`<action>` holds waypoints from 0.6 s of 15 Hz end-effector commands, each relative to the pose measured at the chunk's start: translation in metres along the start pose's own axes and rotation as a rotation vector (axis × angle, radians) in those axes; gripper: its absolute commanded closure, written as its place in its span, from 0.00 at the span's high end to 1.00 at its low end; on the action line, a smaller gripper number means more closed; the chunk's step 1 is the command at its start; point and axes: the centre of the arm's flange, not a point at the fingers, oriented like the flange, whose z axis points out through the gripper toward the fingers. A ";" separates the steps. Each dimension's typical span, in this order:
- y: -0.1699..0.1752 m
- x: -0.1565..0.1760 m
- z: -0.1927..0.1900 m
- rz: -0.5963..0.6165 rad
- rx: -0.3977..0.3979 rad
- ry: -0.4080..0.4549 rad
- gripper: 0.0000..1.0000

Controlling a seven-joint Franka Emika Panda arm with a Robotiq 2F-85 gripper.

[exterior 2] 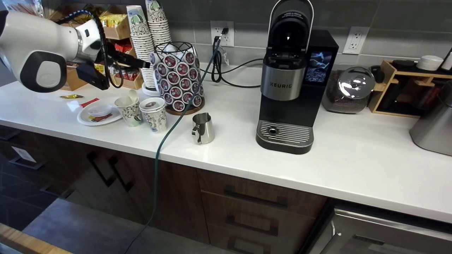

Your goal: Pick up the coffee capsule from the white plate and put it in the rack of coffee capsules

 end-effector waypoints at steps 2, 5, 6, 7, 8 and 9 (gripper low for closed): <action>0.006 0.004 0.003 0.015 -0.051 0.025 1.00; 0.016 0.009 0.012 0.027 -0.100 0.042 1.00; 0.019 0.010 0.014 0.027 -0.108 0.038 1.00; 0.021 0.011 0.018 0.029 -0.117 0.042 1.00; 0.022 0.012 0.021 0.031 -0.125 0.047 1.00; 0.023 0.014 0.023 0.030 -0.131 0.051 1.00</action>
